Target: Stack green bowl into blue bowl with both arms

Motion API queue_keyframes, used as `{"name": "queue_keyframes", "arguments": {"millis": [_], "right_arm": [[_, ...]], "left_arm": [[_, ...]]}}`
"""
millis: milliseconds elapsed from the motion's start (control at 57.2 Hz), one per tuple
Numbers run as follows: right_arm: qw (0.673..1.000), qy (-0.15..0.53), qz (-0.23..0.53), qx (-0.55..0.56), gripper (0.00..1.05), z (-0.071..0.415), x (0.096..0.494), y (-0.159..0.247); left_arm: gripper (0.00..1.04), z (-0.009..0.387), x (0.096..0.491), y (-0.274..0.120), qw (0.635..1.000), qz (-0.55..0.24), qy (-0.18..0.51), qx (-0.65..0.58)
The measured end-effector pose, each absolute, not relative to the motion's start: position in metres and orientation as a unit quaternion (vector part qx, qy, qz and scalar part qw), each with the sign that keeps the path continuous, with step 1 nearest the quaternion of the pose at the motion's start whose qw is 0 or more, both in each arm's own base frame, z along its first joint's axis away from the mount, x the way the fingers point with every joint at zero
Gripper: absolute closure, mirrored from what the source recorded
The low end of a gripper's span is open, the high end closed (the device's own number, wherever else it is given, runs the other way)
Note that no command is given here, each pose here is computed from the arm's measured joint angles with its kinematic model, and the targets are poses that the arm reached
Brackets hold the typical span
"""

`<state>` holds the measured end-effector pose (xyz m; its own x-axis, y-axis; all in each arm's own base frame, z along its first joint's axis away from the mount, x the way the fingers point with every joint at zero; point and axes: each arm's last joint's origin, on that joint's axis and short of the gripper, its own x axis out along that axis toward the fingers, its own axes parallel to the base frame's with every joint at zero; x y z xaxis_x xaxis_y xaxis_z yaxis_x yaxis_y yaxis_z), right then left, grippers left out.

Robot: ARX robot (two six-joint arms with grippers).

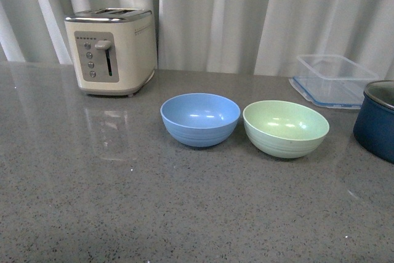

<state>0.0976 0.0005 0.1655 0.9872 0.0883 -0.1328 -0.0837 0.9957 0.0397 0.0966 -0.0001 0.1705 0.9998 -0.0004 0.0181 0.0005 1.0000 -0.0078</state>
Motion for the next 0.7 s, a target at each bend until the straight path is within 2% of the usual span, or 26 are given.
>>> {"name": "queue_keyframes", "arguments": {"millis": [70,210,297,402,490,699], "right_arm": [[0.990,0.114,0.078,0.039,0.10,0.174,0.101,0.001],[0.986,0.109,0.111,0.058,0.10,0.218,0.114,0.004],[0.977,0.132,0.146,0.084,0.10,0.254,0.133,0.010],[0.951,0.204,0.183,0.143,0.10,0.282,0.165,0.021],[0.933,0.264,0.176,0.171,0.10,0.293,0.199,0.033],[0.909,0.347,0.143,0.182,0.10,0.282,0.275,0.071]], "left_arm": [[0.40,0.171,0.097,0.000,1.000,-0.001,-0.009,-0.004],[0.19,0.170,0.097,0.000,1.000,0.000,-0.009,-0.004],[0.05,0.171,0.097,0.000,1.000,0.000,-0.009,-0.003],[0.07,0.171,0.097,0.000,1.000,-0.001,-0.009,-0.003],[0.07,0.171,0.097,0.000,1.000,-0.001,-0.009,-0.003],[0.07,0.171,0.097,0.000,1.000,-0.001,-0.009,-0.003]]}}
